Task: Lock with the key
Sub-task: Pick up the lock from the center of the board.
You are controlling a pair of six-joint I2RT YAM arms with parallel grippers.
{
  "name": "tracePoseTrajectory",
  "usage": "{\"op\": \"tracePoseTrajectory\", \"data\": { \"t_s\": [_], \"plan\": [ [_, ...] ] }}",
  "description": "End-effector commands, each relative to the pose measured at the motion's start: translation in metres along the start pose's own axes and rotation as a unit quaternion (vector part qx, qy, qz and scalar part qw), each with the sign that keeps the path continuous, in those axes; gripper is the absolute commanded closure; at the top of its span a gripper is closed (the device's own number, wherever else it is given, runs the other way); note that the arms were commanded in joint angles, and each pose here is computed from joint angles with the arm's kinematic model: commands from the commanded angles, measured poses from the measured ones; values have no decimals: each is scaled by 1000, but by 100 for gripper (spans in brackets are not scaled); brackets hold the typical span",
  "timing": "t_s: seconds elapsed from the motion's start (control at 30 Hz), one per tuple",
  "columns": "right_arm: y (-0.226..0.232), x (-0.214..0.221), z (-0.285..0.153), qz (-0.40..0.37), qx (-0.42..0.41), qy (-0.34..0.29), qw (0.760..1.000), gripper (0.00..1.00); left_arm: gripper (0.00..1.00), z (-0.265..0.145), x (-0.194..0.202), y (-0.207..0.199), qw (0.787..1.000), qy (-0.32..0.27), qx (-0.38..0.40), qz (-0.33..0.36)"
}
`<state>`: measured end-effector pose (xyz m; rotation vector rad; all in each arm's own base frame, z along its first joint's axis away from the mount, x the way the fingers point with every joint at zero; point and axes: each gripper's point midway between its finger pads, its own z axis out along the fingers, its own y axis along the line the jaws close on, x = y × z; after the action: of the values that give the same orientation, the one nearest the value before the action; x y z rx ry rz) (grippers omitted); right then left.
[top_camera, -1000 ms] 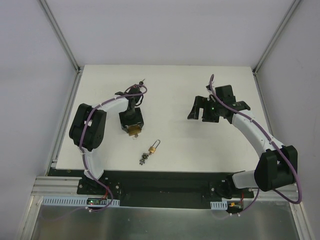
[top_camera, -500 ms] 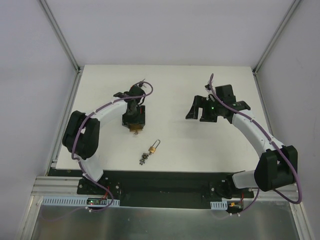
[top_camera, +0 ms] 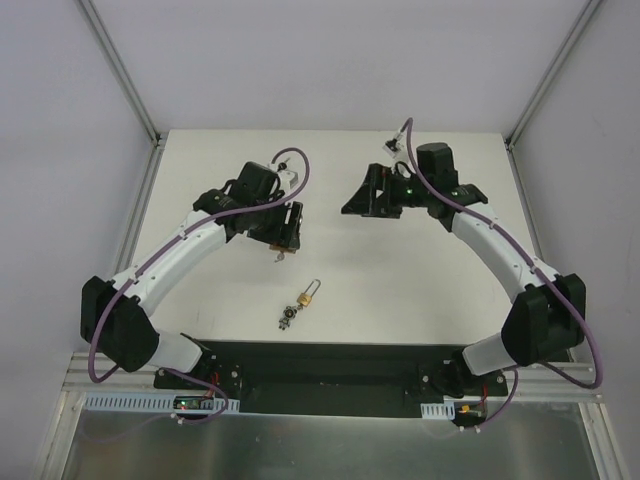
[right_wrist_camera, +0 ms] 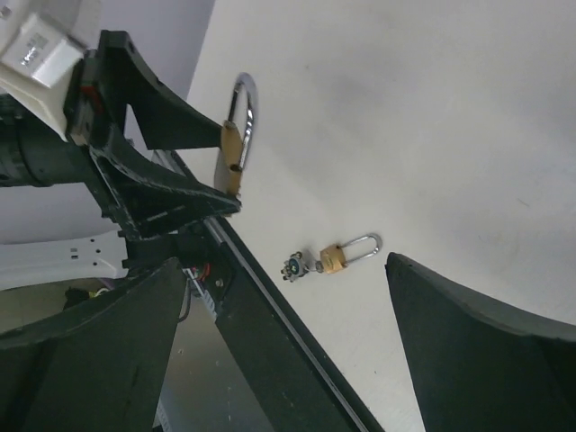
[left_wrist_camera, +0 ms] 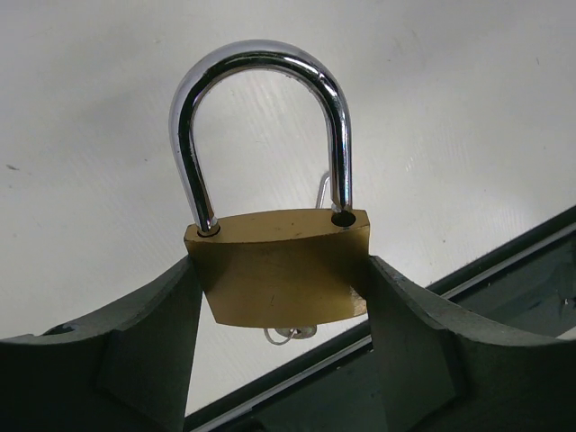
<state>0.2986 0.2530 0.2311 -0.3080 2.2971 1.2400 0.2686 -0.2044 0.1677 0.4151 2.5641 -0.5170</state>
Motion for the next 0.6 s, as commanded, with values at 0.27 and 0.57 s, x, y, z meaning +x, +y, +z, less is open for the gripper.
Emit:
{"op": "tracePoseTrajectory", "data": {
  "t_s": [0.27,0.57],
  "plan": [
    [63,-10,67,18,-82,72,994,32,100,-32,-15,-50,993,-46,74,85],
    [58,19,92,24,-58,109,992,38,100,-31,-17,-59,992,-51,78,82]
  ]
}}
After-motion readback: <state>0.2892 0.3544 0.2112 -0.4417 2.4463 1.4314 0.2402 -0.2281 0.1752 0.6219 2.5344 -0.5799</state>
